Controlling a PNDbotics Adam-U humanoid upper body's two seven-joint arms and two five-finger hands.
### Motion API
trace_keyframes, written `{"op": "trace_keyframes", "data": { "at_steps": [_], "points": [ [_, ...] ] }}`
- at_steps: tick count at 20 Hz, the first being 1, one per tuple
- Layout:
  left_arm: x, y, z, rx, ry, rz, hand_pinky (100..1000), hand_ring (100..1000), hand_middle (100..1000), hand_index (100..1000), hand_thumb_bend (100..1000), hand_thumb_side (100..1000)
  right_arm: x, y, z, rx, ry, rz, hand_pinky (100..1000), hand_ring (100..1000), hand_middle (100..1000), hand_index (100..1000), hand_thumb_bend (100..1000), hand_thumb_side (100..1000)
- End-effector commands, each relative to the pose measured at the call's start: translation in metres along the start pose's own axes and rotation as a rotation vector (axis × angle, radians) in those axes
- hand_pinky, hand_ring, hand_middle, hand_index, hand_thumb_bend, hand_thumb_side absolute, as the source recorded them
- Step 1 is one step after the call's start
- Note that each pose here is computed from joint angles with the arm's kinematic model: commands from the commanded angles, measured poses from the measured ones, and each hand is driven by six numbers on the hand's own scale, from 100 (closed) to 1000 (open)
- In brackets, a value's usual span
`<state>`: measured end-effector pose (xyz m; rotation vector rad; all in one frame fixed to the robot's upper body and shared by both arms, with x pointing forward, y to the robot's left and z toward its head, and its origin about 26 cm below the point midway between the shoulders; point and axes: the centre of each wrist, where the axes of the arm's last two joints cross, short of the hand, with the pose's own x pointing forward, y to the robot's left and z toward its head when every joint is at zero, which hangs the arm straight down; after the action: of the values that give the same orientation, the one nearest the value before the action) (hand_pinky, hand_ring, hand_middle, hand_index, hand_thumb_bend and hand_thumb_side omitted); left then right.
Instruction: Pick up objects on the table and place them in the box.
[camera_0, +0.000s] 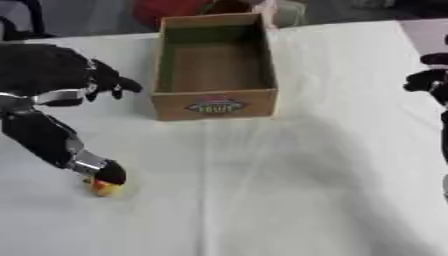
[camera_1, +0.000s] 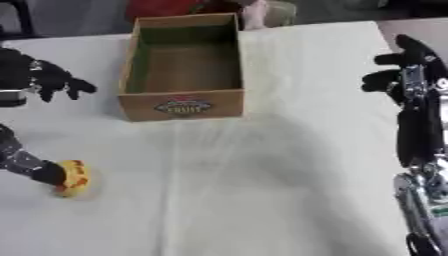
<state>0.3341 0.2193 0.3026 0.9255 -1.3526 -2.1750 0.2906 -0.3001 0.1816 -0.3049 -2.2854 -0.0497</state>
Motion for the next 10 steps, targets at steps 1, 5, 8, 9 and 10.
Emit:
{"op": "trace_keyframes", "data": {
  "at_steps": [1,5,8,9,10],
  "points": [
    [-0.012,-0.006,0.005,-0.033,0.018,0.095,428,611,691,977,593,795,0.008,-0.002,-0.005,0.011,-0.033,0.007,559,558,624,857,100,764],
    [-0.016,-0.019,0.0,-0.069,0.007,0.269,434,629,743,1000,582,746,0.008,-0.002,-0.004,0.012,-0.031,0.007,560,559,624,855,100,766],
    [-0.017,-0.029,-0.003,-0.108,0.013,0.321,449,653,782,1000,612,730,0.008,-0.001,-0.004,0.013,-0.03,0.006,560,560,625,855,100,768],
    [-0.018,-0.033,-0.005,-0.122,0.013,0.332,447,651,781,1000,617,727,0.008,-0.001,-0.004,0.014,-0.029,0.006,561,560,625,854,100,768],
    [-0.019,-0.036,-0.007,-0.133,0.016,0.342,445,647,775,1000,623,724,0.008,-0.001,-0.004,0.014,-0.028,0.006,561,560,625,853,100,768]
  ]
}}
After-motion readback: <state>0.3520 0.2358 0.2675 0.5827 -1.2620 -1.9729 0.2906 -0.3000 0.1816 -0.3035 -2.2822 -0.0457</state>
